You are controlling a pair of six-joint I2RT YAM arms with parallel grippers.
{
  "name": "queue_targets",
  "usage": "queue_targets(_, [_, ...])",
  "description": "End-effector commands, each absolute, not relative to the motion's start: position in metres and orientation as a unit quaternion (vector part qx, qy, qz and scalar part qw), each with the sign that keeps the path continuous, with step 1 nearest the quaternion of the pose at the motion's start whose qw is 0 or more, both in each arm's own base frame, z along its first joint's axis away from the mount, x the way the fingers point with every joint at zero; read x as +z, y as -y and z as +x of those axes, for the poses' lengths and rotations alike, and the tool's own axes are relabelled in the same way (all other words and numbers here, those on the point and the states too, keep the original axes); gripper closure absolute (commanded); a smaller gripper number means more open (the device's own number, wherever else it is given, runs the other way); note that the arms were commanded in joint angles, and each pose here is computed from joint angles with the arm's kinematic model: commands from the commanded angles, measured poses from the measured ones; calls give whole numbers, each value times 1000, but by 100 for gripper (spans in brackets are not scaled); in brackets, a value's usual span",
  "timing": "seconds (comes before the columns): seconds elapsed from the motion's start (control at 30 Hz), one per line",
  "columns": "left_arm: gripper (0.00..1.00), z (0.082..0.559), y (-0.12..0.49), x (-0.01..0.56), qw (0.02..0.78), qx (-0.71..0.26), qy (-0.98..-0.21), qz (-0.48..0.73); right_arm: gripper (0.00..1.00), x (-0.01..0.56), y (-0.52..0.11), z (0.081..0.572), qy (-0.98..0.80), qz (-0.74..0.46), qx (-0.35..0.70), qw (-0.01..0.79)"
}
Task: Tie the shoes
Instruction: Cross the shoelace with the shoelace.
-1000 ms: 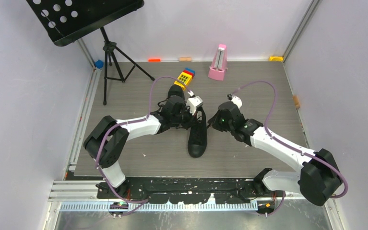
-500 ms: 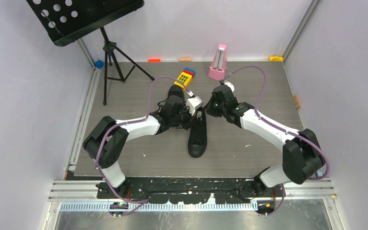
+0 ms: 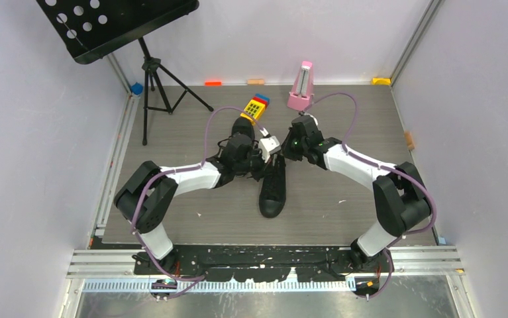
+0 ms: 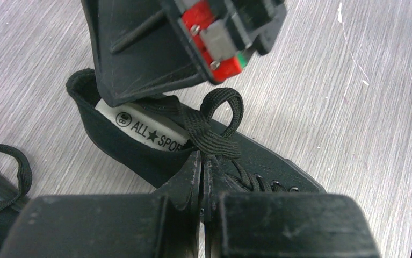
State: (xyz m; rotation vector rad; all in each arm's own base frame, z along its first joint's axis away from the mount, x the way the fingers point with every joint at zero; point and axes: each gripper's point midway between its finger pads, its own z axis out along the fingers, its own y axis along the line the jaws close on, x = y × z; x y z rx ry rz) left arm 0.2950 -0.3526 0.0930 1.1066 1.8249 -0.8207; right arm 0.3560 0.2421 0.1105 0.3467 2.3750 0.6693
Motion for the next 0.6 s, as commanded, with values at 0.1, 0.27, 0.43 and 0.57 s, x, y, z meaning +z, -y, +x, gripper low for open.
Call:
queue_targets(0.1, [100, 284, 363, 114, 435, -353, -687, 463, 100, 96, -241, 362, -912, 125, 247, 303])
queue_targets(0.27, [100, 283, 363, 118, 442, -357, -685, 457, 100, 79, -230, 347, -925, 119, 226, 282])
queue_targets(0.43, [100, 285, 360, 121, 452, -351, -685, 451, 95, 72, -222, 336, -932, 109, 217, 268])
queue_targets(0.57, [100, 287, 358, 121, 457, -345, -686, 449, 82, 67, -222, 323, -943, 88, 216, 239])
